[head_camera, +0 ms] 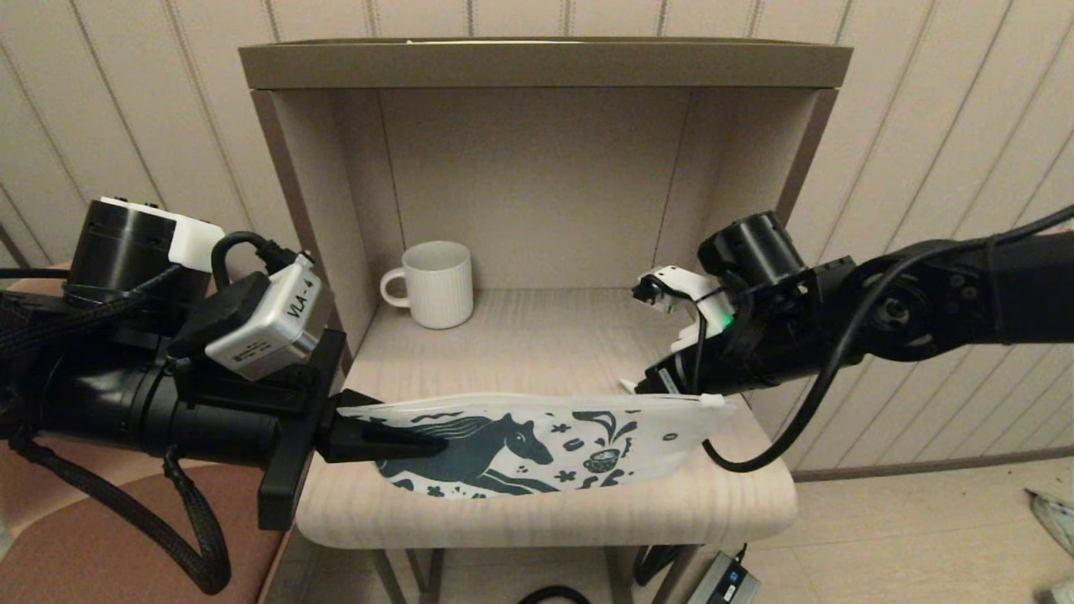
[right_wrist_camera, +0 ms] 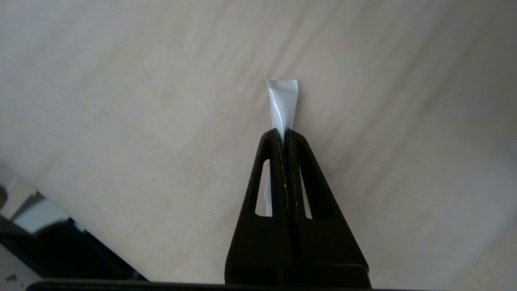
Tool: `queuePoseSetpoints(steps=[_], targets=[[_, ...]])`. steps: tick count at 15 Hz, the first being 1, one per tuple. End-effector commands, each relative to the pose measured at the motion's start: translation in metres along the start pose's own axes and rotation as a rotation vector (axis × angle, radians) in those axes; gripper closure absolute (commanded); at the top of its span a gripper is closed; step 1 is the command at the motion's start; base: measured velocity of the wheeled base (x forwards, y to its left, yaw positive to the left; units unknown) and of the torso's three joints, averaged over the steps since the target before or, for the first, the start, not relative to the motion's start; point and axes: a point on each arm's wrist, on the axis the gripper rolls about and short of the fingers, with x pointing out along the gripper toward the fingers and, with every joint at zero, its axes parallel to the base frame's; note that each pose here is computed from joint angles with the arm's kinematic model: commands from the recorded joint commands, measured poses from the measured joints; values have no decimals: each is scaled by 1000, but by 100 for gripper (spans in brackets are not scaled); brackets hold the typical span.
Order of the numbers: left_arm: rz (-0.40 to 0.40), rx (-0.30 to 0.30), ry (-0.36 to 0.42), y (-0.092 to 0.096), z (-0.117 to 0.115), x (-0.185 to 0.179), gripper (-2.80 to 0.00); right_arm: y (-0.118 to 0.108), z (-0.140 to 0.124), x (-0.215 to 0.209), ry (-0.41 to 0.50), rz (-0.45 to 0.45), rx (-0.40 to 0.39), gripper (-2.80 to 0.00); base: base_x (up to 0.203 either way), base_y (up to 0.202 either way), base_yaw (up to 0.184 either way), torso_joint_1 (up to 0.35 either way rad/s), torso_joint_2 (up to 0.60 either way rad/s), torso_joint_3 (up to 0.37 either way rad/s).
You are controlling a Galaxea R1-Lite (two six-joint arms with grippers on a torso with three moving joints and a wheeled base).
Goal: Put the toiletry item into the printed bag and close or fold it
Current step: Pick up the toothpaste, then place the toothpaste in the storage bag
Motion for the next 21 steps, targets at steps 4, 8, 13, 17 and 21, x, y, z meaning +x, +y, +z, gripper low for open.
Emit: queuePoseSetpoints(steps=[4,8,13,17,21], targets=[[-7,2,0,1,-2,1,0,2,26,-64,-188,-38,-23,0,0,0,0,0,0,0],[-14,22,12,4,-12,12,0,11,45,-116,-294,-43,-46,0,0,0,0,0,0,0],[93,133,24,8,-29,35,0,45,65,-143,-356,53,-93,0,0,0,0,0,0,0],[177,180,57,9,-31,38,0,74,71,-127,-305,174,-83,0,0,0,0,0,0,0],[170,175,73,8,-36,46,0,87,63,-116,-190,262,-75,0,0,0,0,0,0,0]])
